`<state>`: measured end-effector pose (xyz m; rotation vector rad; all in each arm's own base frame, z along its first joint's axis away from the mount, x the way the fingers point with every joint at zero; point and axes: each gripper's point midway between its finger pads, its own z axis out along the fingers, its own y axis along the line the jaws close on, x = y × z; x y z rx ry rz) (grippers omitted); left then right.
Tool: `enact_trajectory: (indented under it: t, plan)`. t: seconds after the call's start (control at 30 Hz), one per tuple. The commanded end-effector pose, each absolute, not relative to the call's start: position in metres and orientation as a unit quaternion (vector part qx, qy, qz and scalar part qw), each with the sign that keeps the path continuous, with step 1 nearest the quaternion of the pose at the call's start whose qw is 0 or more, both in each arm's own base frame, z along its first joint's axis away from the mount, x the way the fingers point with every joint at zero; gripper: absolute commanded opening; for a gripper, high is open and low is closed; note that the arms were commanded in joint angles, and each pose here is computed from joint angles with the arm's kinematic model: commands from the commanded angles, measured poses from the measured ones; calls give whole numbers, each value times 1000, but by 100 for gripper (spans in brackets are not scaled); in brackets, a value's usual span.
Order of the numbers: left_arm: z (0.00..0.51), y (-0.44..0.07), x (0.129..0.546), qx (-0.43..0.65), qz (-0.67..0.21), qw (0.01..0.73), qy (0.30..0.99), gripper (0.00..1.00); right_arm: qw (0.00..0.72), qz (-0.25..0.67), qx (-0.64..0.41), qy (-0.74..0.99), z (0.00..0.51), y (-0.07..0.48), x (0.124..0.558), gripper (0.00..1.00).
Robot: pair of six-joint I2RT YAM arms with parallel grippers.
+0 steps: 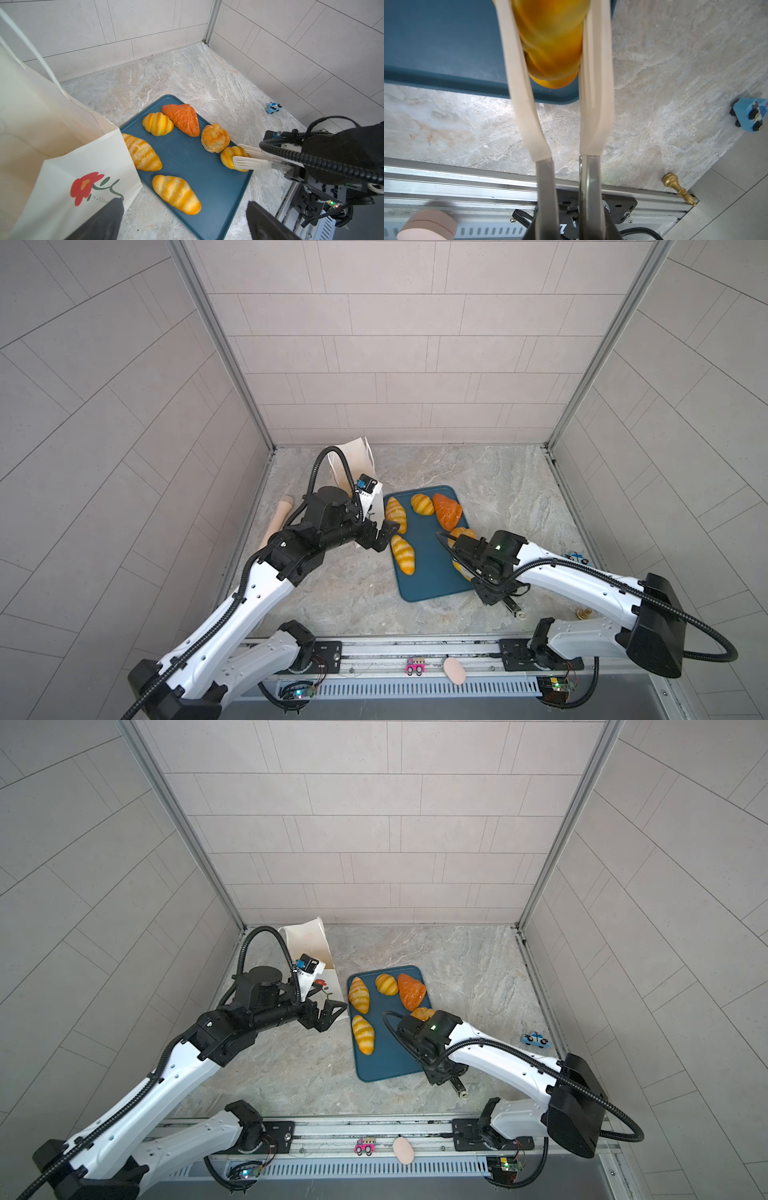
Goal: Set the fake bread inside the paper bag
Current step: 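Close the tongs on the striped yellow bun and lift it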
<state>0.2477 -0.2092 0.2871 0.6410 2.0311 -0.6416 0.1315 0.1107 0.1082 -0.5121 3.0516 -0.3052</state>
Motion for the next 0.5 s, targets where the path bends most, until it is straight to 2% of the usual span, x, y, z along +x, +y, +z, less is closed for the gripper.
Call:
enact_trajectory:
  t: [0.0,0.47]
  plan:
    - [303,-205,250,255,-258,463,808,100,60,-82,-168,980,127,112,140,24]
    - [320,-183,257,212,-275,483,804,100,166,4,-202,965,183,158,176,22]
